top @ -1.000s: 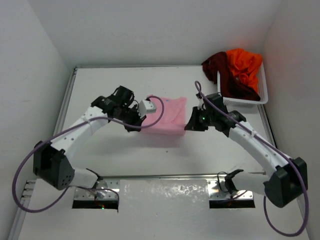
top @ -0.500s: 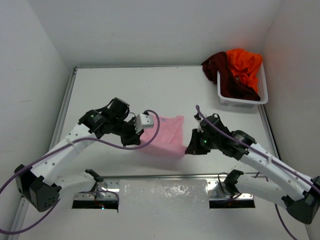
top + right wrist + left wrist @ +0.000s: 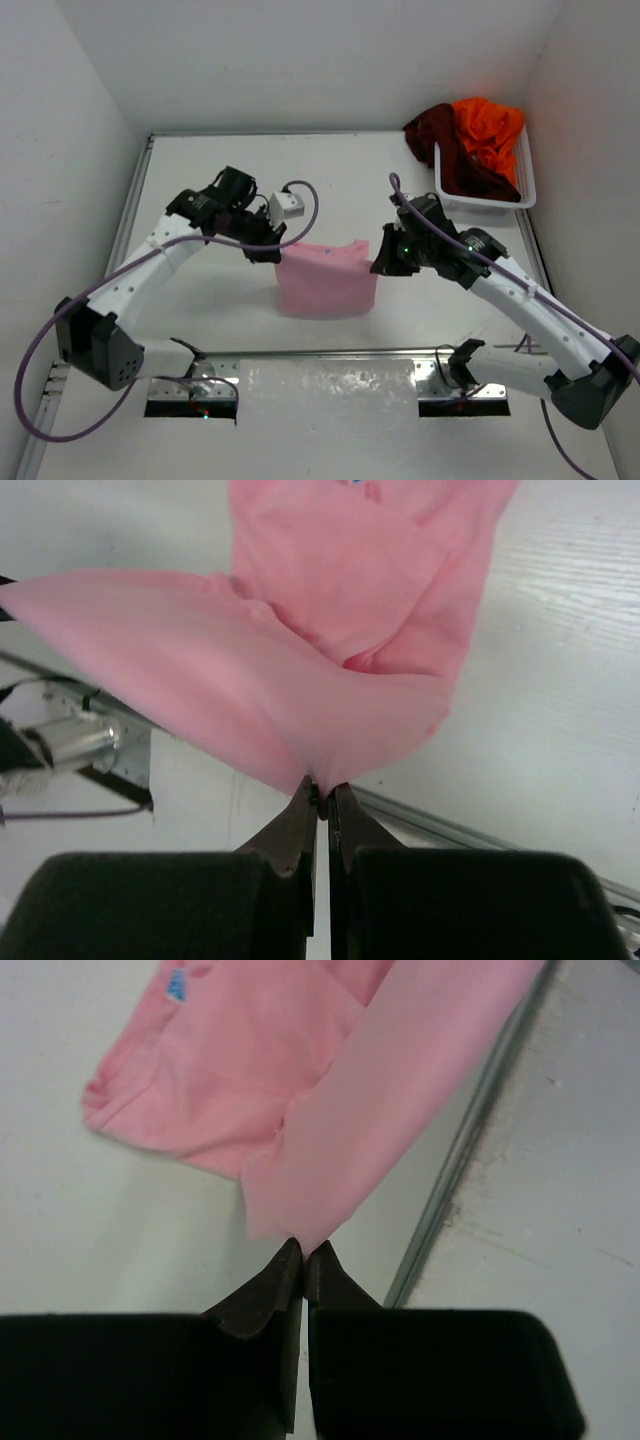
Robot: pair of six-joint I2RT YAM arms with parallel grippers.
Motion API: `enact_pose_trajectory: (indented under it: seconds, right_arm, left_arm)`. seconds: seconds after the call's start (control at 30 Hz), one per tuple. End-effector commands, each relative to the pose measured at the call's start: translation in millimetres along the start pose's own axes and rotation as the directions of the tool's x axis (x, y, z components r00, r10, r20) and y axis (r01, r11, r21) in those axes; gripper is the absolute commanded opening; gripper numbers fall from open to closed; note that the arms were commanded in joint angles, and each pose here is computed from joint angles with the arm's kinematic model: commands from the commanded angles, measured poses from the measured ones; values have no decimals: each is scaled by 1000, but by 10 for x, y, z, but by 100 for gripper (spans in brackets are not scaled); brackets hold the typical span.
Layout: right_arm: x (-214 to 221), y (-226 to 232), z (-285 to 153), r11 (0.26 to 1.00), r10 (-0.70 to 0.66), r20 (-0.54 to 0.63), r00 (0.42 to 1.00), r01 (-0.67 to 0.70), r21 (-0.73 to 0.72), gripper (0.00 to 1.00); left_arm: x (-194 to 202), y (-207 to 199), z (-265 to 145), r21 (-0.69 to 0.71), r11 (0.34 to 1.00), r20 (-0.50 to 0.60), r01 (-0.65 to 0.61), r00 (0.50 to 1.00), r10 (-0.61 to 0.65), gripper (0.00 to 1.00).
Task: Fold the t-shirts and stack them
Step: Fold the long partially folded tshirt into a neat square
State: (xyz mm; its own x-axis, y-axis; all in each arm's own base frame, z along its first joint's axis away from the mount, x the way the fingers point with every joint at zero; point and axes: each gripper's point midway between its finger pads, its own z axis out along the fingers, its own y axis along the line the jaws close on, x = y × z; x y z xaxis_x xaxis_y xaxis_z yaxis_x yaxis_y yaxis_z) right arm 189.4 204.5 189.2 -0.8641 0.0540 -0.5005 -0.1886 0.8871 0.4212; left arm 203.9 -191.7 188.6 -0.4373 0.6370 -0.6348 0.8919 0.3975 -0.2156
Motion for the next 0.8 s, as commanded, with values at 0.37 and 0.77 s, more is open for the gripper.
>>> enact_pose_trajectory:
  seconds: [0.37, 0.77]
  right_arm:
    - [-703, -318, 582, 999, 32, 85, 996, -35, 32, 0]
    - [-960, -667, 1038, 990, 81, 112, 990, -93, 107, 0]
  left_arm:
    - [-293, 767, 136, -154, 986, 75, 67, 996, -56, 0]
    - [-301, 1330, 498, -204, 966, 45, 157, 987, -151, 0]
